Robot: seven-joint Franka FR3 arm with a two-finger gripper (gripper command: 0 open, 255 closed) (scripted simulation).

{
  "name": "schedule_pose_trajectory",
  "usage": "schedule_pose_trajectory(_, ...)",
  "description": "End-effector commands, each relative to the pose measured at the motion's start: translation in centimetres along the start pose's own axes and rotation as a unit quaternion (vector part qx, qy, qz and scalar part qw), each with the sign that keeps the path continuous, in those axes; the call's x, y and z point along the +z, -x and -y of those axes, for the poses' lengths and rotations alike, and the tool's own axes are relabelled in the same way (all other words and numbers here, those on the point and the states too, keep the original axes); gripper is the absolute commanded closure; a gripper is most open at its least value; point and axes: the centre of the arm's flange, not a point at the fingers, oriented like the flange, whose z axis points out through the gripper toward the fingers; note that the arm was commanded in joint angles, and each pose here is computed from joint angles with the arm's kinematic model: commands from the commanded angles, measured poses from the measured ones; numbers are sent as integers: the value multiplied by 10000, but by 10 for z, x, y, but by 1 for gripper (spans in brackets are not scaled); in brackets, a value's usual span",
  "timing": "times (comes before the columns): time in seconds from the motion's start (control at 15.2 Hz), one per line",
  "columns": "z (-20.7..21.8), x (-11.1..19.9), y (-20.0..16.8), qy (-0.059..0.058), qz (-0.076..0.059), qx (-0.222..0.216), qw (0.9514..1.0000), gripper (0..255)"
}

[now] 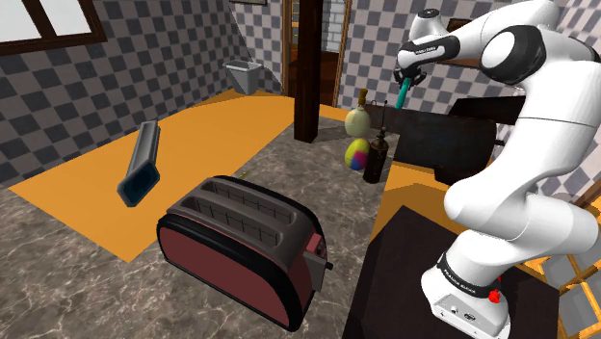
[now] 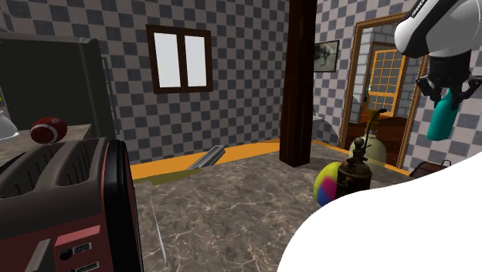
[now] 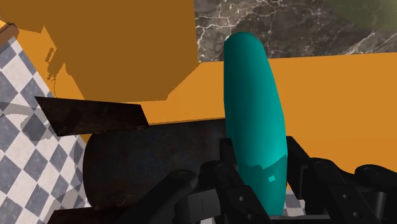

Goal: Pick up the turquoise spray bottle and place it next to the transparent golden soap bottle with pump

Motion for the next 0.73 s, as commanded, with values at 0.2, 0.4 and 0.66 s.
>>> schedule_pose_trajectory(0.2, 0, 23, 13, -2, -4, 0, 10000, 255)
schedule_pose_trajectory(0.4, 0, 37, 21, -2, -4, 0, 10000, 255)
schedule_pose_trajectory(0.66, 0, 55, 31, -2, -4, 0, 10000, 255)
